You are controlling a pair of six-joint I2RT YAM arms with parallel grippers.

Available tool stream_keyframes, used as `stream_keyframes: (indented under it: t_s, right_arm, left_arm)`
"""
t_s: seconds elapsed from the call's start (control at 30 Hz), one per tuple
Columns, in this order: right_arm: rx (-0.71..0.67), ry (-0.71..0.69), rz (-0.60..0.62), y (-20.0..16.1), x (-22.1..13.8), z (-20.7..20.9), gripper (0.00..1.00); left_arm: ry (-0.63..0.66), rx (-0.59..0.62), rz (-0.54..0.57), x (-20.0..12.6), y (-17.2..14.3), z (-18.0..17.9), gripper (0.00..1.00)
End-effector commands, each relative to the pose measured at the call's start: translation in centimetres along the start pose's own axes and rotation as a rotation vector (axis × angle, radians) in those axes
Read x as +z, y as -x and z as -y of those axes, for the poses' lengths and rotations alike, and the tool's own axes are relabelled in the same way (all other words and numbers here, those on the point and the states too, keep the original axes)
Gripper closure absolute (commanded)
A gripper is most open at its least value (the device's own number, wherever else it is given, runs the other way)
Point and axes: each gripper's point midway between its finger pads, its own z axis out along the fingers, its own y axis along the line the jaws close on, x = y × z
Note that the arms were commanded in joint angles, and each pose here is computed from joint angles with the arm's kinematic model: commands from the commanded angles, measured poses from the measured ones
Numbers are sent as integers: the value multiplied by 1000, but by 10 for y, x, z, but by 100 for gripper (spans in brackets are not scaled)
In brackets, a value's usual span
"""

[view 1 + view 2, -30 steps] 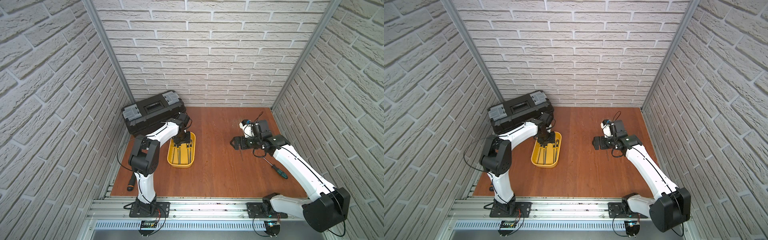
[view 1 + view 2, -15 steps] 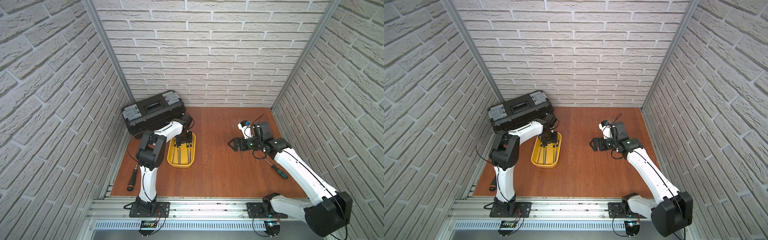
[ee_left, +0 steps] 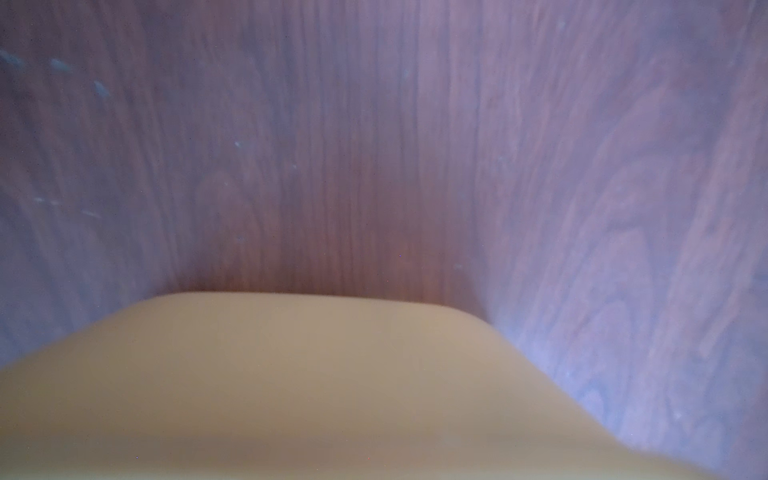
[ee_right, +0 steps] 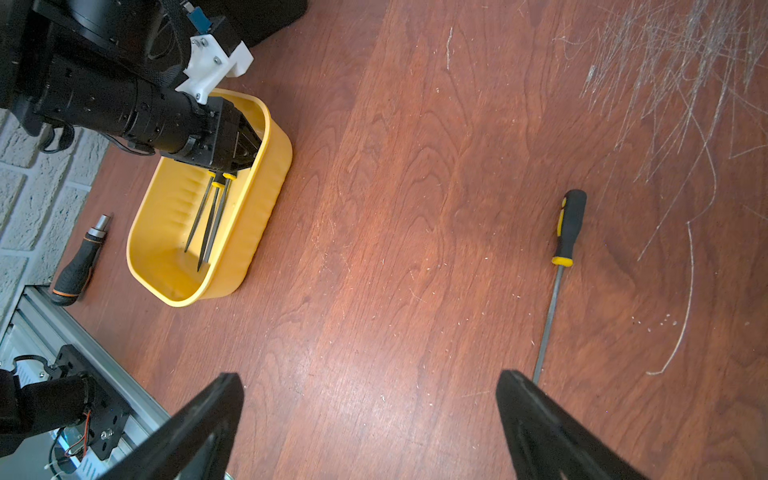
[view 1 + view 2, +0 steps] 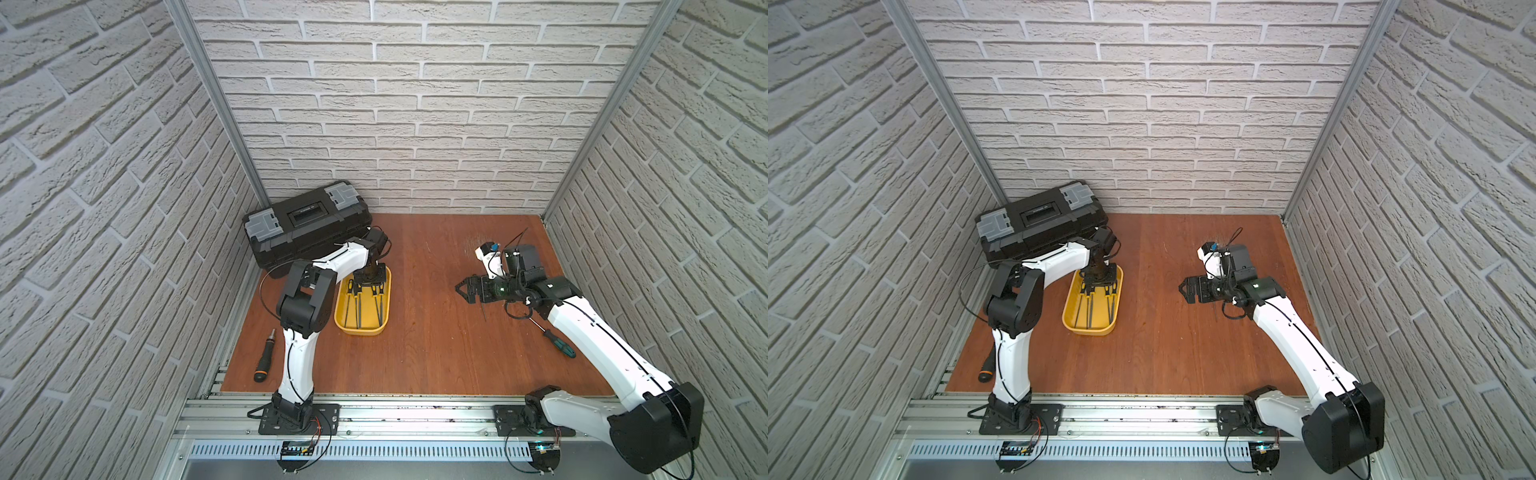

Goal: Take the file tool out of the storage box
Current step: Pick up the file tool from the storage box.

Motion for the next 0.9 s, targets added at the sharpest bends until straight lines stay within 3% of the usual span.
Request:
stream_keyframes:
  t_s: [0.0, 0.2, 0.37, 0.57, 0.87]
  right_arm:
    - [-26, 14, 40, 6, -5, -5, 0]
    - [-25, 116, 37, 4, -4, -21, 0]
    - [9, 212, 38, 5, -3, -36, 1]
    - [35, 312, 52, 5, 11, -63, 11]
    - [-31, 329, 14, -3, 48, -119, 28]
  left_arm:
    - [9, 5, 1, 6, 0, 1, 79]
    - [-77, 10, 31, -9, 0, 13, 82]
    - [-167, -9, 90, -40, 3, 21, 83]
    - [-306, -43, 150, -88, 9, 34, 82]
    - [-458, -74, 267, -156, 21, 49, 82]
